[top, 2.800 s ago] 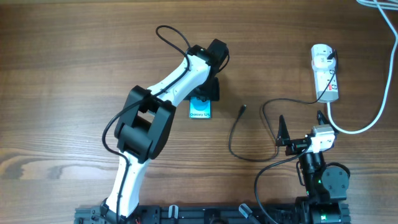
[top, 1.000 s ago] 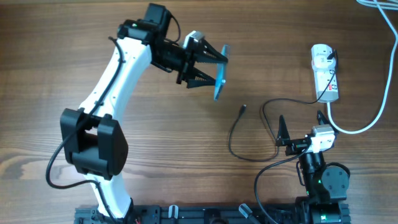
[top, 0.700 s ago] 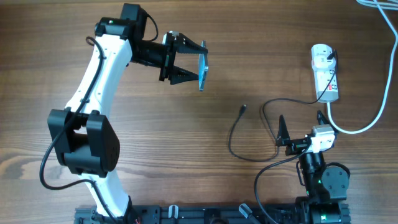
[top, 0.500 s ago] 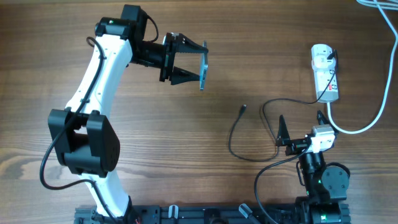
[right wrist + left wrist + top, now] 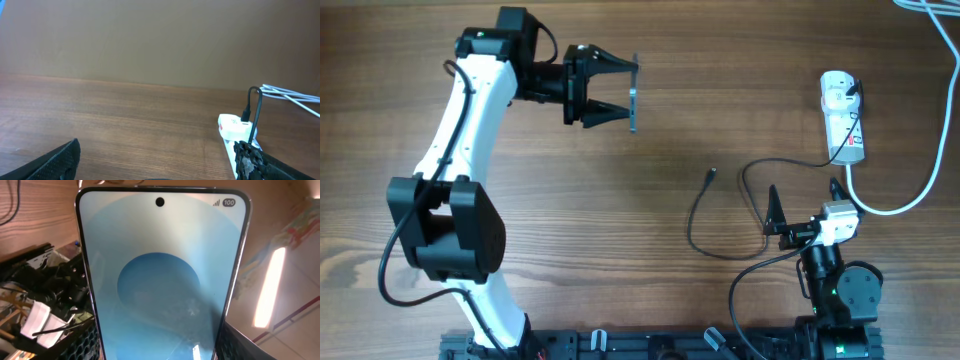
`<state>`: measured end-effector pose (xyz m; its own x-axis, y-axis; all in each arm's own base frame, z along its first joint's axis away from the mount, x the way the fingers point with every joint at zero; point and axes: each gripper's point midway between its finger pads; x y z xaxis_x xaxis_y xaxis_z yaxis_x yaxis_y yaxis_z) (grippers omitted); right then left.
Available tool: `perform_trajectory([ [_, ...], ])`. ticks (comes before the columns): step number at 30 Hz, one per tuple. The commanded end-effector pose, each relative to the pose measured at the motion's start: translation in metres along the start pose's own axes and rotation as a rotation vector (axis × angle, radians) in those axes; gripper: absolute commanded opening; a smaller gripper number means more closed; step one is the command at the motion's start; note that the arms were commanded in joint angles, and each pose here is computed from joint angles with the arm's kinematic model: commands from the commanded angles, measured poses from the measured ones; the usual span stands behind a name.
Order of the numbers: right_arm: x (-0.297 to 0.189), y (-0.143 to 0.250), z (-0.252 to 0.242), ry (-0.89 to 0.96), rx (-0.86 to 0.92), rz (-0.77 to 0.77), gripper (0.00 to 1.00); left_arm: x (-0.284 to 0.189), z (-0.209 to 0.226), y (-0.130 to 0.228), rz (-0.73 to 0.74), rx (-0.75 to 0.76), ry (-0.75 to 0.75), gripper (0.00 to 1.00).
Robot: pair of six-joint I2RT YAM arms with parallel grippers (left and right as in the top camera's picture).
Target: Plug charger to phone and switch on socket
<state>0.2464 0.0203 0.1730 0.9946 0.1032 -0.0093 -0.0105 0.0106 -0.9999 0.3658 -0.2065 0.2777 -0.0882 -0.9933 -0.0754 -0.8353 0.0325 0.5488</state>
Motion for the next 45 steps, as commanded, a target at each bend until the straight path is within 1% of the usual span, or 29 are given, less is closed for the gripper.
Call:
perform_trajectory([
  [1, -0.0004, -0.0016, -0.0018, 0.012, 0.015, -0.008, 1.00, -0.0111, -0.0162, 0.0116, 0.014, 0.022, 0.064, 0.62],
  [45, -0.0004, -0.0016, -0.0018, 0.012, 0.016, -0.008, 1.00, -0.0115, -0.0189, 0.0137, 0.026, 0.022, 0.080, 0.61],
])
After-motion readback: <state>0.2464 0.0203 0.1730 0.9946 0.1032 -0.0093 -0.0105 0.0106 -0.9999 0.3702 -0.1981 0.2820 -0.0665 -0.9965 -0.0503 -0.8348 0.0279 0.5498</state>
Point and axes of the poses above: each gripper's point midway between its finger pads, its own x axis out along the fingers, its own z axis along the line the jaws close on, y = z × x, and after that the axes turned 3 degrees about x, right-handed
